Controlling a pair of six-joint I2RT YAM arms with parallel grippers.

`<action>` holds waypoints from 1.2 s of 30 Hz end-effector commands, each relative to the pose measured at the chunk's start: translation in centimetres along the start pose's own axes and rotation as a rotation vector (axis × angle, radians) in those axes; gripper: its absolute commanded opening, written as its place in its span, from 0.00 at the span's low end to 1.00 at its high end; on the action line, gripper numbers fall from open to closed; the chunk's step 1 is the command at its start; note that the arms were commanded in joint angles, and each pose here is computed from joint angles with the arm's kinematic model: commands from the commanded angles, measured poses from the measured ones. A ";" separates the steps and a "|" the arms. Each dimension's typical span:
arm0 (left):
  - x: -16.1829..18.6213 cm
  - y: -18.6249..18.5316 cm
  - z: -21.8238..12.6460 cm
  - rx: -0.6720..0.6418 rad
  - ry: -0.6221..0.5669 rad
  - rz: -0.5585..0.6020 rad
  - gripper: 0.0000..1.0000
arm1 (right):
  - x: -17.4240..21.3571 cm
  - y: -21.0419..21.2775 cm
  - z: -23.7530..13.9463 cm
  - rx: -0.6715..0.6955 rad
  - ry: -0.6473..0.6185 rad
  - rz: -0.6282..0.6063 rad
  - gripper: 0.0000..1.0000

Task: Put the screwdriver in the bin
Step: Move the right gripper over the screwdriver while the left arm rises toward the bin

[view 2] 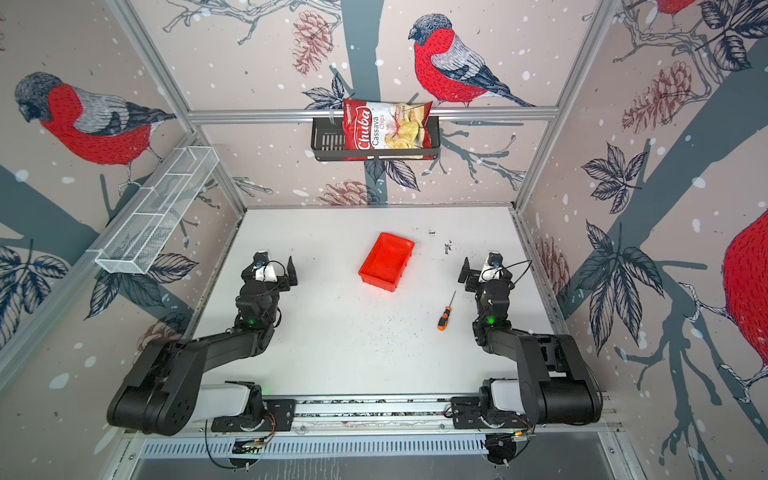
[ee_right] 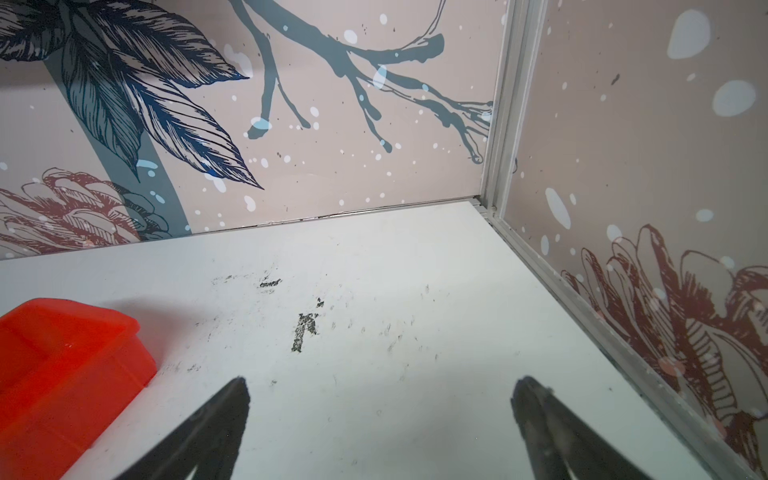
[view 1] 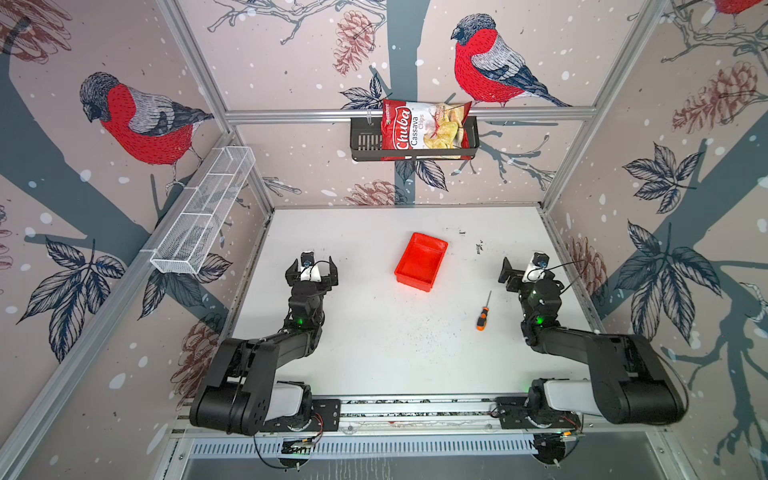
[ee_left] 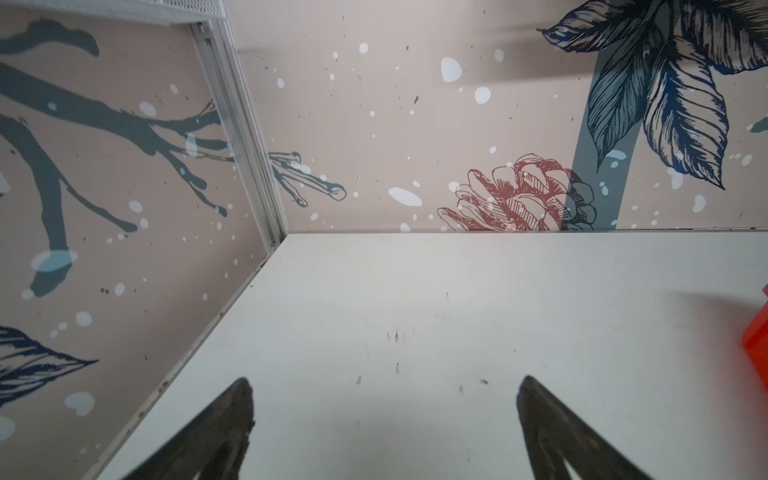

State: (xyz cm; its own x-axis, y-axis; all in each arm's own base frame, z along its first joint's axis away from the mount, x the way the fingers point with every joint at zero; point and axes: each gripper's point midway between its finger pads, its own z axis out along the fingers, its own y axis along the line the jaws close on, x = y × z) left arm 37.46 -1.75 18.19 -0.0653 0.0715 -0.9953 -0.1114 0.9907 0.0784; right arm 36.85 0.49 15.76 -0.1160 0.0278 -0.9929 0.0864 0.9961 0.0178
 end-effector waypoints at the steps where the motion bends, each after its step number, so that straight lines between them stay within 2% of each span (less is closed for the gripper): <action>1: 0.1 -1.0 0.0 0.023 0.068 0.054 0.97 | 0.6 -1.0 -0.3 0.098 0.075 0.073 0.99; 3: -0.8 -2.3 -0.3 0.087 0.071 0.064 0.98 | 0.5 -1.1 -0.6 0.132 0.110 0.094 1.00; 6: -2.4 -5.2 -0.8 0.249 0.057 0.068 0.97 | 0.2 -0.3 -1.2 0.130 0.158 0.082 1.00; 10: -4.3 -8.3 -1.7 0.418 0.056 0.102 0.97 | -0.4 1.0 -1.9 0.058 0.195 0.156 0.99; 14: -5.2 -11.5 -3.6 0.603 0.035 0.137 0.97 | -0.7 1.6 -2.1 0.050 0.254 0.216 1.00; 18: -5.3 -15.5 -6.9 0.839 -0.006 0.245 0.97 | 0.0 2.1 -2.6 0.086 0.336 0.272 0.99; 22: -4.6 -18.7 -9.9 1.006 -0.028 0.343 0.97 | 1.5 3.5 -3.2 0.080 0.413 0.254 0.99; 27: -3.2 -20.9 -12.0 1.126 -0.043 0.408 0.97 | 3.8 5.6 -4.1 0.068 0.515 0.270 1.00; 30: -2.3 -21.0 -12.3 1.147 -0.031 0.409 0.97 | 6.0 6.8 -4.5 0.061 0.607 0.291 0.95; 36: -1.4 -20.9 -12.5 1.149 -0.018 0.419 0.97 | 8.9 8.0 -4.6 0.077 0.721 0.281 0.72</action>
State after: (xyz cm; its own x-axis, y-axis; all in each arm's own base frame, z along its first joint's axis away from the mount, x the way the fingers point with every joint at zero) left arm 27.99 -23.67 18.61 0.1009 0.4059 -0.9083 0.8454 0.4464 0.2934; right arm 32.44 8.92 8.83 -0.6621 0.3218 -0.6768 0.2347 0.9467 0.2206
